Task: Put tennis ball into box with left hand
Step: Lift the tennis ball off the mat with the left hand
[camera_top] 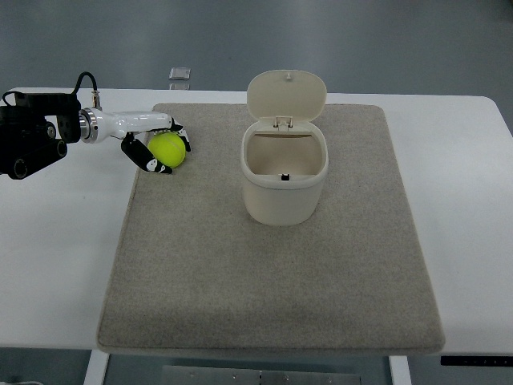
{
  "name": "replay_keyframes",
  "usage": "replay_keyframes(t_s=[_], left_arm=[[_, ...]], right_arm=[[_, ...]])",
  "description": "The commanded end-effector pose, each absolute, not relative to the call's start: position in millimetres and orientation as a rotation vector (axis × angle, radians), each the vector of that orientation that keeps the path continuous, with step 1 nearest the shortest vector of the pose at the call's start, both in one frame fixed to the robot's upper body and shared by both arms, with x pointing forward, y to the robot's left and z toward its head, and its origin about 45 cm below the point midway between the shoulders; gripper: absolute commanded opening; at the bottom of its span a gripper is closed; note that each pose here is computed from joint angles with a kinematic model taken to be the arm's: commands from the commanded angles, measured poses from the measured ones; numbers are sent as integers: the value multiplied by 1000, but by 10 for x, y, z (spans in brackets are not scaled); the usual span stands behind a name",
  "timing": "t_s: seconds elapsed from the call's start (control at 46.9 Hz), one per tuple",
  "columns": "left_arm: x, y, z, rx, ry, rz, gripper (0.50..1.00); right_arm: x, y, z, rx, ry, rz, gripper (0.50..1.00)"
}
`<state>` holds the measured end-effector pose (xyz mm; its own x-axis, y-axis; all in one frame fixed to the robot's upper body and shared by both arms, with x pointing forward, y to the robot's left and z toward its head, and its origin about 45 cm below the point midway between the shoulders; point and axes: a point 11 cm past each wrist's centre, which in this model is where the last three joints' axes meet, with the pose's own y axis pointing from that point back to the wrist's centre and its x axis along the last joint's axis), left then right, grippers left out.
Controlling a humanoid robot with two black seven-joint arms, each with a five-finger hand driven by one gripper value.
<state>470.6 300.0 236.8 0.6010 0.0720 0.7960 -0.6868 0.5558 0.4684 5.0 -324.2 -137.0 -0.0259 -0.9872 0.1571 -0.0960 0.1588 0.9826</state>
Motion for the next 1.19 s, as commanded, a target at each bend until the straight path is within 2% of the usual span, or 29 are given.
replay_keyframes(t_s=[0.0, 0.32, 0.619, 1.024, 1.173], left_arm=[[4725, 2979, 2398, 826, -773, 561, 500], [4614, 2987, 2193, 744, -605, 617, 500], [4589, 2971, 2298, 444, -257, 742, 500], [4357, 3312, 2261, 265, -46, 786, 500], [4319, 3508, 2511, 205, -67, 824, 500]], right_arm=[[50, -3241, -1370, 1152, -1365, -1056, 903], [50, -3241, -1370, 1152, -1365, -1056, 903], [50, -3241, -1370, 1152, -1365, -1056, 903], [50, -3241, -1370, 1152, -1365, -1056, 903], [50, -3241, -1370, 1152, -1365, -1056, 903]])
